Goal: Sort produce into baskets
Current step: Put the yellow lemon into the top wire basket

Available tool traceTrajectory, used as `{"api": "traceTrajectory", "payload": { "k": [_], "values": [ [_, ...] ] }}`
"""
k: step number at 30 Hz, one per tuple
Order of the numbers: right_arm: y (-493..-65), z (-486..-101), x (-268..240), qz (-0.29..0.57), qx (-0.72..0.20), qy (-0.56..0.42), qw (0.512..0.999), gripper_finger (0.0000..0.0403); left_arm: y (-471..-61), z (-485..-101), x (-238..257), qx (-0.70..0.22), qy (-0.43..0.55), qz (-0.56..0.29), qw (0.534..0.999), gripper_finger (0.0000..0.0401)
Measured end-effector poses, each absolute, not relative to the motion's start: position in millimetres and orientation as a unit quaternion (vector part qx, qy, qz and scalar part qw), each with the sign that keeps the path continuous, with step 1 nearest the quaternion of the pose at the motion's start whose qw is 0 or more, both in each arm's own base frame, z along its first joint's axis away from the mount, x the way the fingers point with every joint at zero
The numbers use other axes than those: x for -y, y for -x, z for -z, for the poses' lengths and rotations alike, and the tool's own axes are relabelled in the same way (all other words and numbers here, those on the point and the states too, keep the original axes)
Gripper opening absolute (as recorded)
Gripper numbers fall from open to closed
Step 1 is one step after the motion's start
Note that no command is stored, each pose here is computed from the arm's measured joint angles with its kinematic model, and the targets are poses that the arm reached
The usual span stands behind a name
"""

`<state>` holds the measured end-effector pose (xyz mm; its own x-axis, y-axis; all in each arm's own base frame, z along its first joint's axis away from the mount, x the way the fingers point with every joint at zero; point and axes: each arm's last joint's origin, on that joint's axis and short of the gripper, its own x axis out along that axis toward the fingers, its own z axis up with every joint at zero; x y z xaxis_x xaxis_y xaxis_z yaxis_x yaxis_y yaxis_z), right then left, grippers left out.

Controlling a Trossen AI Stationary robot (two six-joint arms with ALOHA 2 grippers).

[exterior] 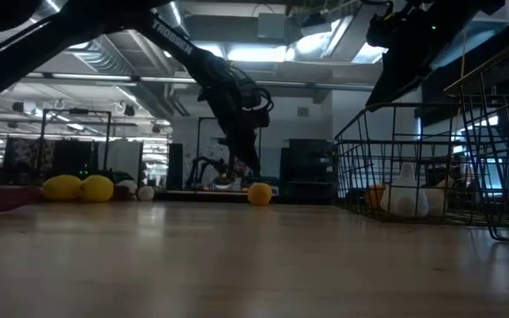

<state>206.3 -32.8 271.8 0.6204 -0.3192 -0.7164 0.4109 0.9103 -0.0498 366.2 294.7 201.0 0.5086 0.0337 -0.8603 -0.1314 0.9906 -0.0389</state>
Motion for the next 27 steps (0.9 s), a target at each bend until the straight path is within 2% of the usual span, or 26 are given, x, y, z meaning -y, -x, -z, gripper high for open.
{"api": "traceTrajectory", "payload": {
  "k": [6,10,14,20,27],
  "values": [
    [-206,-272,33,0.204,-0.385,-0.059,0.898,0.0159,-378,-201,-284,-0.485,-0.013,-0.017,0.874,0.0128],
    [-206,-272,33,0.203,-0.385,-0.059,0.898,0.0159,-388,-197,-273,-0.489,-0.079,0.000,0.869,0.0176],
    [-206,-272,33,0.203,-0.385,-0.059,0.898,0.0159,-399,-193,-266,-0.484,-0.113,-0.038,0.867,0.0230],
    [-206,-272,33,0.203,-0.385,-0.060,0.898,0.0159,-402,-191,-260,-0.509,-0.052,-0.160,0.844,0.0285],
    [-206,-272,33,0.203,-0.385,-0.060,0.898,0.0159,-398,-189,-261,-0.495,0.079,-0.248,0.829,0.0297]
  ]
}}
